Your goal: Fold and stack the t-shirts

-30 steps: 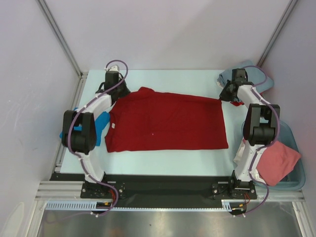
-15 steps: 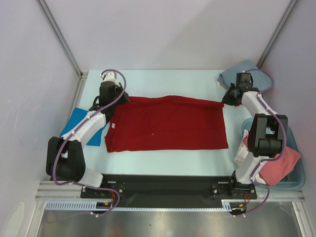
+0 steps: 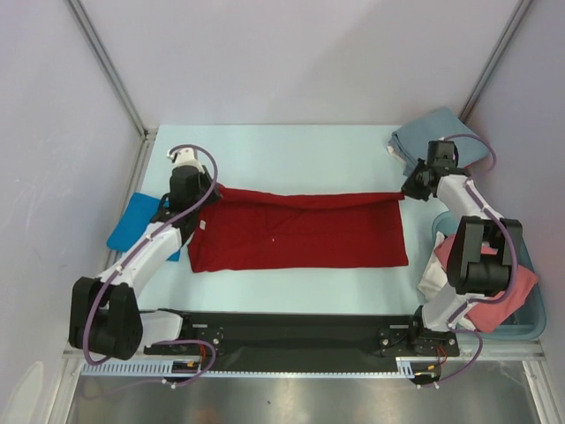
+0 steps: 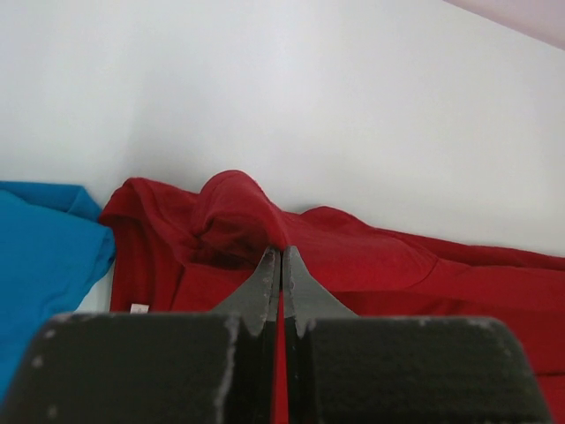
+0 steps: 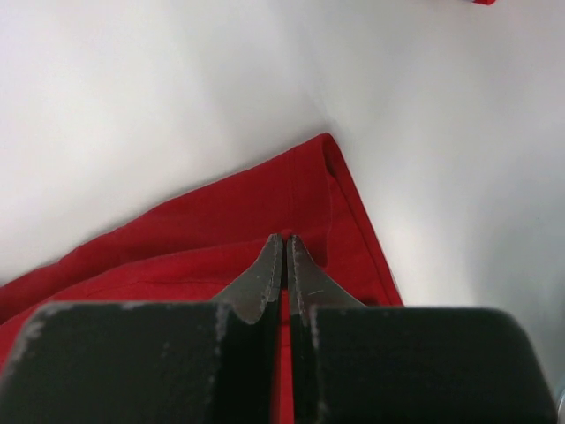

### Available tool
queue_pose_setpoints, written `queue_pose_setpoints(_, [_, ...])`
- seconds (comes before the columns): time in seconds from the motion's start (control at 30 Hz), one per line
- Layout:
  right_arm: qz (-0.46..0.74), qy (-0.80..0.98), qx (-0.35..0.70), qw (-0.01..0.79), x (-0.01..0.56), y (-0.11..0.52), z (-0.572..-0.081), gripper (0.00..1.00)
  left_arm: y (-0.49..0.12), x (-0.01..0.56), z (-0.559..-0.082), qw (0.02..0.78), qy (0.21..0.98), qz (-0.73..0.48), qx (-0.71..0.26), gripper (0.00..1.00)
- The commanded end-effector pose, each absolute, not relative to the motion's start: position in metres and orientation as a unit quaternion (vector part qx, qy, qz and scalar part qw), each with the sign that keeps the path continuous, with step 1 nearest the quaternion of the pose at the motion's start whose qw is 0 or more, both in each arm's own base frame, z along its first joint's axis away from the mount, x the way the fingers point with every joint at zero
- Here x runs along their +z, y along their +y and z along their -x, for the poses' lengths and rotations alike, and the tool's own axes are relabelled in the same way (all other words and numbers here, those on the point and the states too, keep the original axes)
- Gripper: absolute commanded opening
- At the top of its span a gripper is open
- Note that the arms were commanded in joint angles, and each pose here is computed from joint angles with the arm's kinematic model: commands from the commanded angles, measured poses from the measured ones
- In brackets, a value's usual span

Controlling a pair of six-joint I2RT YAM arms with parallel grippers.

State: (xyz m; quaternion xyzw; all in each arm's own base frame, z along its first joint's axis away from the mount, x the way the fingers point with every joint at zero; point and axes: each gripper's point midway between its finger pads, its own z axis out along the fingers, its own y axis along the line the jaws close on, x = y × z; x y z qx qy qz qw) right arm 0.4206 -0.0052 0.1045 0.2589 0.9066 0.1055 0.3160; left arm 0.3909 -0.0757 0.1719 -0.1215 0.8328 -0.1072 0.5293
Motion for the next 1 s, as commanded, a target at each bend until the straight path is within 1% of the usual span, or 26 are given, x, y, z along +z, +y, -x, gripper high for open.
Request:
queue_pose_setpoints(0.0, [-0.262, 0.892, 0.108, 0.352, 0.127, -0.01, -0.422, 0.0, -0.071, 0.182, -0.383, 0.548, 0.819, 0.135, -0.107, 0.0])
queue_pose_setpoints(0.23, [-0.268, 0.895, 0.104, 0.341, 0.113, -0.009, -0.41, 0.0, -0.075, 0.172, -0.363, 0.536, 0.826, 0.131, -0.115, 0.01])
queue_pose_setpoints(0.33, [-0.278, 0.895, 0.1, 0.333, 0.102, -0.01, -0.403, 0.0, -0.08, 0.155, -0.348, 0.504, 0.844, 0.142, -0.119, 0.01])
queue_pose_setpoints(0.43, [-0.296, 0.891, 0.1, 0.329, 0.091, -0.01, -0.393, 0.0, -0.081, 0.139, -0.335, 0.489, 0.852, 0.151, -0.108, 0.01])
queue_pose_setpoints(0.5, [-0.318, 0.887, 0.097, 0.321, 0.077, -0.01, -0.383, 0.0, -0.083, 0.132, -0.327, 0.483, 0.854, 0.157, -0.115, 0.03])
queue_pose_setpoints(0.53, [-0.328, 0.884, 0.092, 0.32, 0.073, -0.012, -0.379, 0.0, -0.08, 0.118, -0.318, 0.472, 0.859, 0.166, -0.11, 0.05])
queue_pose_setpoints(0.57, [-0.335, 0.88, 0.09, 0.324, 0.074, -0.013, -0.375, 0.02, -0.079, 0.115, -0.314, 0.471, 0.859, 0.172, -0.108, 0.16])
queue_pose_setpoints(0.6, [-0.344, 0.878, 0.079, 0.322, 0.065, -0.016, -0.367, 0.06, -0.077, 0.115, -0.309, 0.476, 0.855, 0.176, -0.111, 0.25])
queue_pose_setpoints(0.63, [-0.357, 0.872, 0.076, 0.326, 0.065, -0.018, -0.364, 0.07, -0.074, 0.106, -0.302, 0.471, 0.856, 0.184, -0.108, 0.35])
queue_pose_setpoints(0.67, [-0.362, 0.865, 0.076, 0.34, 0.071, -0.02, -0.362, 0.08, -0.072, 0.104, -0.299, 0.473, 0.854, 0.188, -0.108, 0.37])
queue_pose_setpoints(0.7, [-0.37, 0.862, 0.066, 0.341, 0.066, -0.024, -0.356, 0.09, -0.067, 0.103, -0.296, 0.476, 0.852, 0.195, -0.098, 0.37])
queue_pose_setpoints(0.73, [-0.376, 0.857, 0.065, 0.346, 0.068, -0.024, -0.354, 0.09, -0.064, 0.106, -0.292, 0.485, 0.845, 0.201, -0.1, 0.39])
queue_pose_setpoints(0.77, [-0.38, 0.852, 0.065, 0.355, 0.074, -0.026, -0.354, 0.1, -0.062, 0.107, -0.29, 0.487, 0.844, 0.203, -0.096, 0.53])
queue_pose_setpoints(0.8, [-0.387, 0.848, 0.056, 0.357, 0.074, -0.029, -0.351, 0.16, -0.057, 0.106, -0.287, 0.486, 0.844, 0.208, -0.087, 0.57])
queue_pose_setpoints(0.83, [-0.388, 0.847, 0.055, 0.36, 0.076, -0.03, -0.349, 0.25, -0.056, 0.11, -0.287, 0.491, 0.841, 0.209, -0.086, 0.57])
queue_pose_setpoints(0.87, [-0.392, 0.844, 0.053, 0.364, 0.078, -0.031, -0.348, 0.36, -0.055, 0.112, -0.287, 0.493, 0.84, 0.209, -0.086, 0.62])
queue_pose_setpoints(0.9, [-0.389, 0.84, 0.057, 0.374, 0.085, -0.031, -0.349, 0.44, -0.055, 0.113, -0.287, 0.495, 0.839, 0.207, -0.085, 0.66])
queue_pose_setpoints(0.97, [-0.374, 0.842, 0.06, 0.385, 0.091, -0.027, -0.35, 0.45, -0.06, 0.118, -0.292, 0.496, 0.843, 0.189, -0.089, 0.73])
